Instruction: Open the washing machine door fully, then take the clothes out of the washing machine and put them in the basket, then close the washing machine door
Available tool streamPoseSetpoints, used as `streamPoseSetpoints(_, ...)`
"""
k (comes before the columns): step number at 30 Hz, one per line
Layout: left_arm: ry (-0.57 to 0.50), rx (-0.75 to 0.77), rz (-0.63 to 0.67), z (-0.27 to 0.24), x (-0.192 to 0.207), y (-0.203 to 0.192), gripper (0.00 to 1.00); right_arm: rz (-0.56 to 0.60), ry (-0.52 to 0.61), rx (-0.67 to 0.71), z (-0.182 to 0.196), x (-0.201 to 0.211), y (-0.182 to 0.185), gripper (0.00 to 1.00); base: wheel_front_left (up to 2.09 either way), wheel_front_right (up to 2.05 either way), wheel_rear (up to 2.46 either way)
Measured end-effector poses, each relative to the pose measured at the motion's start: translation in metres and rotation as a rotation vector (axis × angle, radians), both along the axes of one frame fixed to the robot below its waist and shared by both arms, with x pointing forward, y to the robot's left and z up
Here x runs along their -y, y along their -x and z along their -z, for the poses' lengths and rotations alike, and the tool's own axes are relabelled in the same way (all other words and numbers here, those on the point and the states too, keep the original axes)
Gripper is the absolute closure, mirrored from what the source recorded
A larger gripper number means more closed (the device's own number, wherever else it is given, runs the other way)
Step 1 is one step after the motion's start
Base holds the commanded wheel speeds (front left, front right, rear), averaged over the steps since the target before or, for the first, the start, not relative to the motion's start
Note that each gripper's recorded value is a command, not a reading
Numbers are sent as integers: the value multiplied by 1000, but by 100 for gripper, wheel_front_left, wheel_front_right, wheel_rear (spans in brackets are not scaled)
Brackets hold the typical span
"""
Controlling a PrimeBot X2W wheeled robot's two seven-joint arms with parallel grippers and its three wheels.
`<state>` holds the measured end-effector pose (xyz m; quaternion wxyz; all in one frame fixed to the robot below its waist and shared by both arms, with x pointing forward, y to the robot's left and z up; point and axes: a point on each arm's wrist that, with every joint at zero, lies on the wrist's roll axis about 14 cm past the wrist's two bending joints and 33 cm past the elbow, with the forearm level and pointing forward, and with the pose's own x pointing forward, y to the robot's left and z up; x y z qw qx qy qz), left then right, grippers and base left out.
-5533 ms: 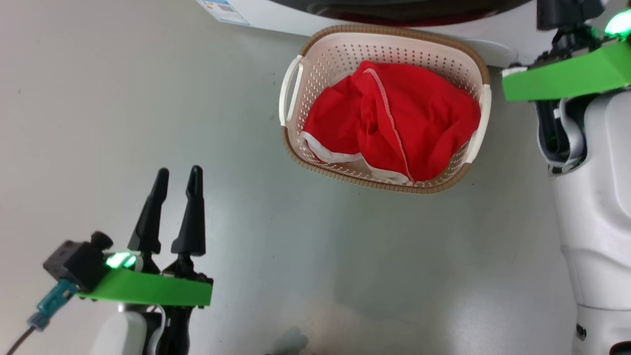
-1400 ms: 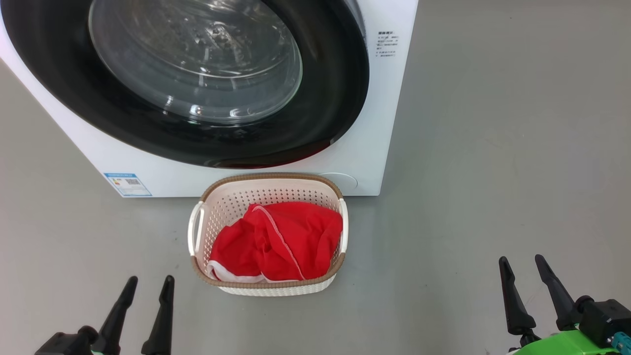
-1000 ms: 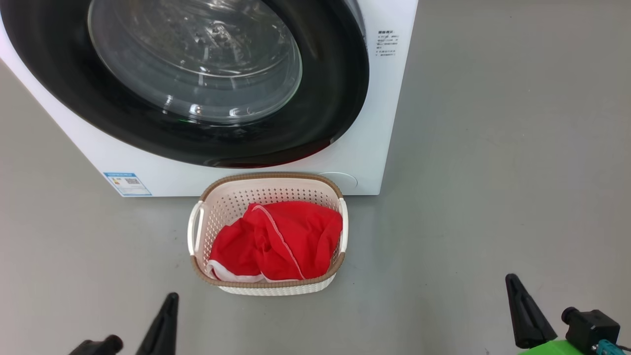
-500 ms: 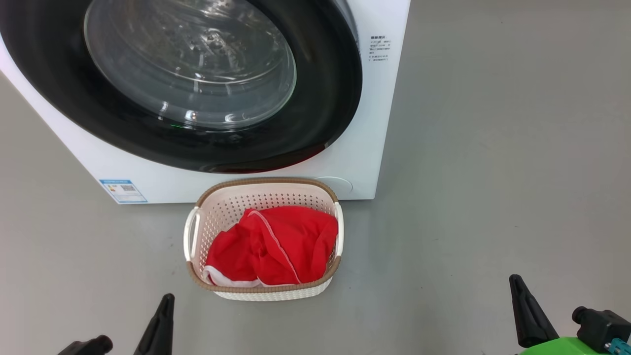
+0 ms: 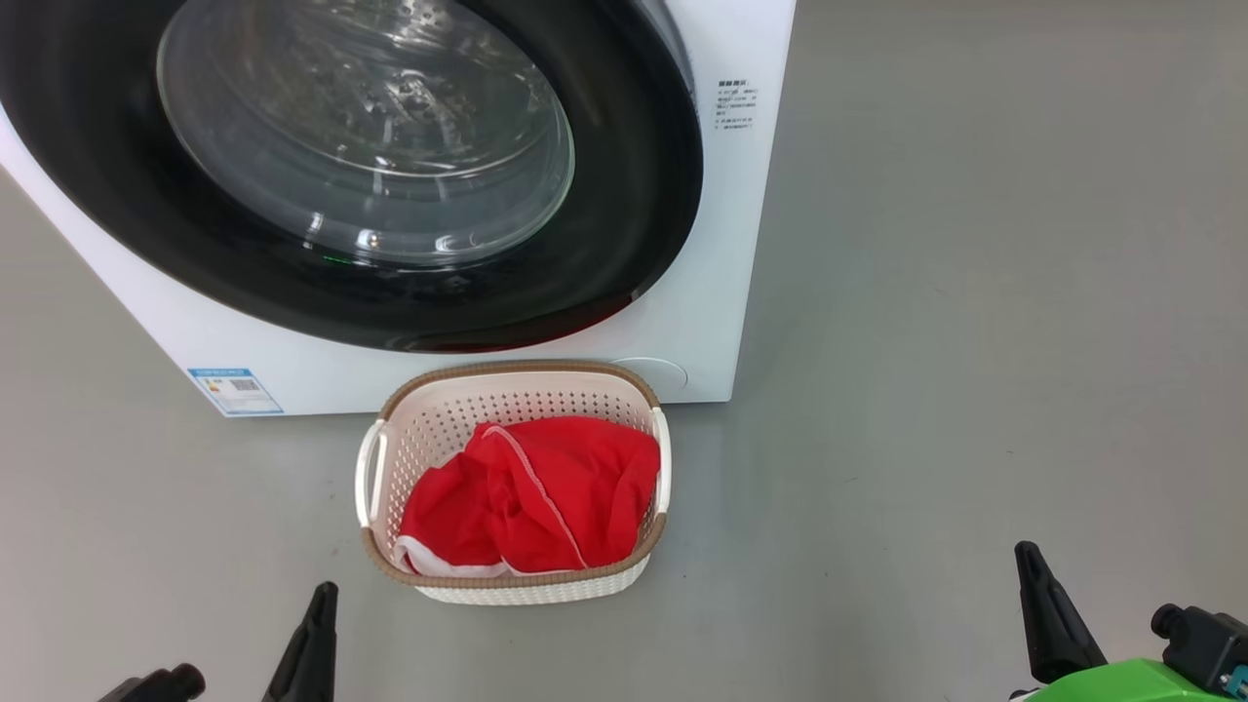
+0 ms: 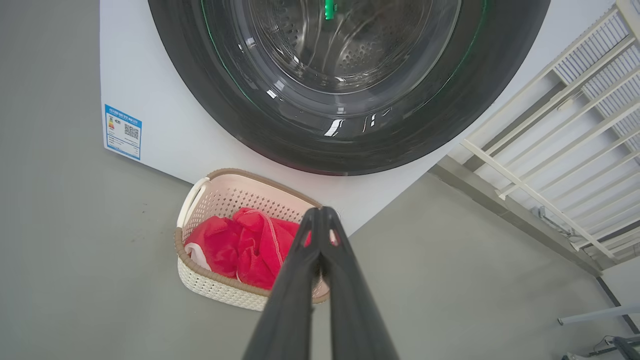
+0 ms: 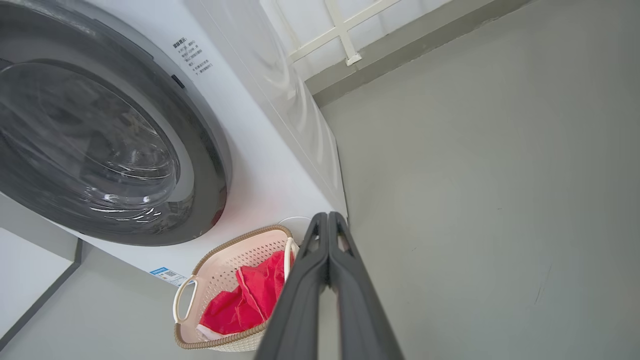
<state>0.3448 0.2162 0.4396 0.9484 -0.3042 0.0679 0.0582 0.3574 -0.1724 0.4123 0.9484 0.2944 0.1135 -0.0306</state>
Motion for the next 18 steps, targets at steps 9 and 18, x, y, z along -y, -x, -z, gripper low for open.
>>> streamPoseSetpoints(9, 89, -3, -14, 0, 2, -2, 100, 31, -80, 9, -6, 4, -4, 100, 0, 0, 0)
streamPoseSetpoints(18, 174, -3, -27, -1, 4, -4, 100, 68, -173, 9, -8, 8, -3, 100, 0, 0, 0)
